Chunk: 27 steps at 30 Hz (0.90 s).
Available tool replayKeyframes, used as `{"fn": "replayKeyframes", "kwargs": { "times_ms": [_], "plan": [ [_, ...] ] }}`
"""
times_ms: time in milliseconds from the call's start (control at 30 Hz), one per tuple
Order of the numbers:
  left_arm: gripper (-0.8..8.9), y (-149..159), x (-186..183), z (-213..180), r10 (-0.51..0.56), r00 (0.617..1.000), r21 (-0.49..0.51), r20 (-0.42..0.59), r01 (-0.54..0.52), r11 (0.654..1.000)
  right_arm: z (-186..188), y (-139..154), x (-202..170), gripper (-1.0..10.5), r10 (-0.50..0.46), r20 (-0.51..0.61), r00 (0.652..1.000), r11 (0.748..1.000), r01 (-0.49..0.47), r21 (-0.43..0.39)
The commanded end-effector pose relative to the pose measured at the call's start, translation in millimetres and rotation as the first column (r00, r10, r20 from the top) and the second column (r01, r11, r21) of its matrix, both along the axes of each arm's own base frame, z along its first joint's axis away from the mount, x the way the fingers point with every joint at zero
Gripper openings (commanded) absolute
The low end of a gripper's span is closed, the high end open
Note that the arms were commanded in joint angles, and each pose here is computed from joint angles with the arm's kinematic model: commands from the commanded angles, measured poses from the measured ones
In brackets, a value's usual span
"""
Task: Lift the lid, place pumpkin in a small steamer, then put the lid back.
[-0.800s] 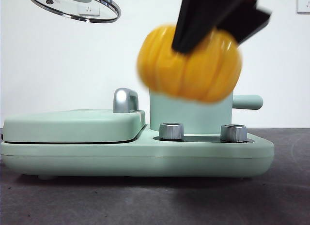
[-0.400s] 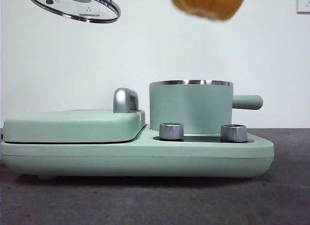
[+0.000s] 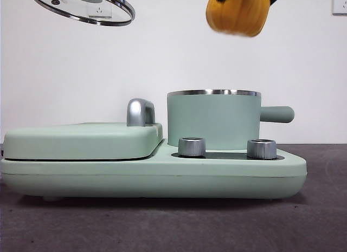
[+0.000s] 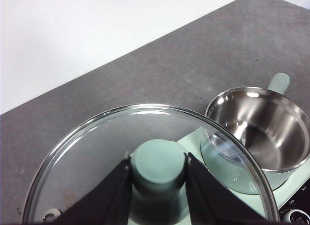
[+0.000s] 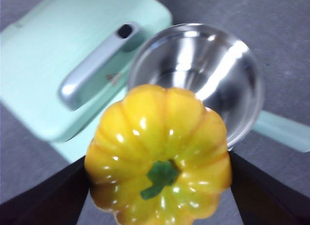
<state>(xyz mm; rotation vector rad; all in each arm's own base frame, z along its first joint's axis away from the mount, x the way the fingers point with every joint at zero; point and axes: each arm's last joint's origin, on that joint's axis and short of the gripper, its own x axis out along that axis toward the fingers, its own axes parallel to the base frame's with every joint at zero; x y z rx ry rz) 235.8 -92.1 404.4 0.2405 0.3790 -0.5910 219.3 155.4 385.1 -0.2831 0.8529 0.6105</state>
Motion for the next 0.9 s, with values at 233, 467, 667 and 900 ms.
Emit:
{"fn": "replayKeyframes", "kwargs": {
  "times_ms": [233,467,667,900],
  "plan": [
    [0.15,0.1,-2.2,14.1,-0.005,0.998,-0.019,0.068,0.007,1.0,-20.6,18.4,63.1,2.9,0.009,-0.033,0.999,0.997,-0.012,-0.077],
    [0.15,0.1,-2.2,14.1,-0.005,0.998,-0.019,0.068,0.007,1.0,-43.4,29.0,93.6,2.9,0.024,-0.064,0.998,0.992,-0.032,-0.123],
    [0.15,0.1,-2.2,14.1,-0.005,0.998,-0.02,0.068,0.007,1.0,-61.3,33.5,108.0,2.9,0.023,-0.086,0.996,0.989,-0.035,-0.141],
    [0.15,0.1,-2.2,14.1,-0.005,0.998,-0.02,0.068,0.007,1.0,-77.0,36.5,118.0,2.9,0.028,-0.124,0.992,0.988,-0.046,-0.144]
  ]
}}
